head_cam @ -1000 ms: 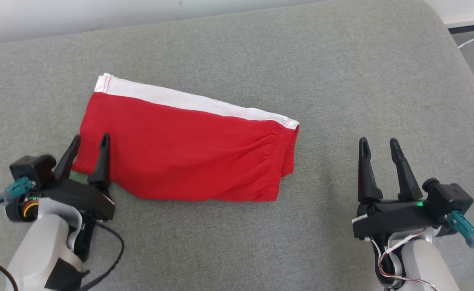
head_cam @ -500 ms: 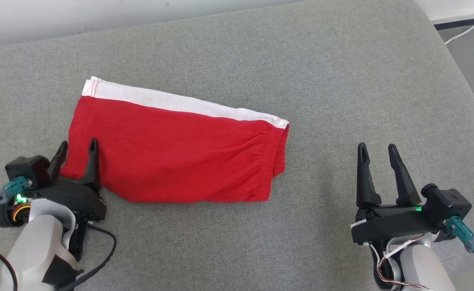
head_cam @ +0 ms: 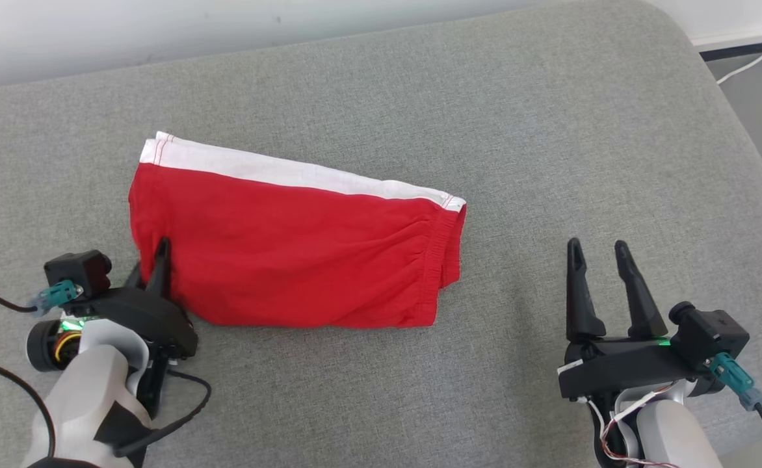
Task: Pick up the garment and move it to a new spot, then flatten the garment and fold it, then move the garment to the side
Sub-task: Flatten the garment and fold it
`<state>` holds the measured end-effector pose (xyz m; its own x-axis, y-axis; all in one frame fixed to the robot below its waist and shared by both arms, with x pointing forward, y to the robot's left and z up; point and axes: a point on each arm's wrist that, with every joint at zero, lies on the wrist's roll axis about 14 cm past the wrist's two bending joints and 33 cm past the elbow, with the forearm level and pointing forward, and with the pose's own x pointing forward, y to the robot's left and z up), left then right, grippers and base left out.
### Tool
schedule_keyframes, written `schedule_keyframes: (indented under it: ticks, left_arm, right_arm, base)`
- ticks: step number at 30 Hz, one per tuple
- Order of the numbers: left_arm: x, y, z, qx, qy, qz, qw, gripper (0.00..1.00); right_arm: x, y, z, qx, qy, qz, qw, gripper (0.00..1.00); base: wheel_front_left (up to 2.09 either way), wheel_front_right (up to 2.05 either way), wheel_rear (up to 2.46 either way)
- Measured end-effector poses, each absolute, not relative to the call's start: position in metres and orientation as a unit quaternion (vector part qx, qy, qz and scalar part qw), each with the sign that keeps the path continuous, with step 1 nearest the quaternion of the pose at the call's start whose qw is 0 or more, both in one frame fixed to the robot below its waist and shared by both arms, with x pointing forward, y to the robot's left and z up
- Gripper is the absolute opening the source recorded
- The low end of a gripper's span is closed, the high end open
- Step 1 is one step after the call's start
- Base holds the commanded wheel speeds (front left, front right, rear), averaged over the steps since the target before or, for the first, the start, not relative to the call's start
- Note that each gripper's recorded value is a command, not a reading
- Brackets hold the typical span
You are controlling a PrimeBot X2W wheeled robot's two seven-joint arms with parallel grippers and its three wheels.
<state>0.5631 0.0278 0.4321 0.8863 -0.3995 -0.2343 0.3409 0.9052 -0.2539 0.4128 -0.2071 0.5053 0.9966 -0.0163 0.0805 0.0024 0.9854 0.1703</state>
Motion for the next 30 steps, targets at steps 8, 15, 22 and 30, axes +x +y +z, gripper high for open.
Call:
schedule_keyframes:
  ticks: [8,15,22,30]
  left_arm:
    - [0.558,0.03,0.437,-0.127,0.137,-0.183,0.965,0.0]
    - [0.541,0.04,0.438,-0.145,0.133,-0.167,0.966,0.0]
    - [0.526,0.053,0.448,-0.159,0.12,-0.154,0.968,0.0]
    - [0.509,0.073,0.457,-0.162,0.1,-0.125,0.974,0.0]
  right_arm:
    - [0.409,-0.208,0.504,0.094,-0.04,-0.008,0.995,1.0]
    - [0.41,-0.196,0.505,0.106,-0.041,0.007,0.993,1.0]
    - [0.411,-0.181,0.51,0.115,-0.045,0.028,0.992,1.0]
    - [0.408,-0.167,0.508,0.122,-0.041,0.046,0.991,1.0]
  base:
    - [0.0,0.0,0.0]
    - [0.0,0.0,0.0]
    - [0.0,0.0,0.0]
    - [0.0,0.0,0.0]
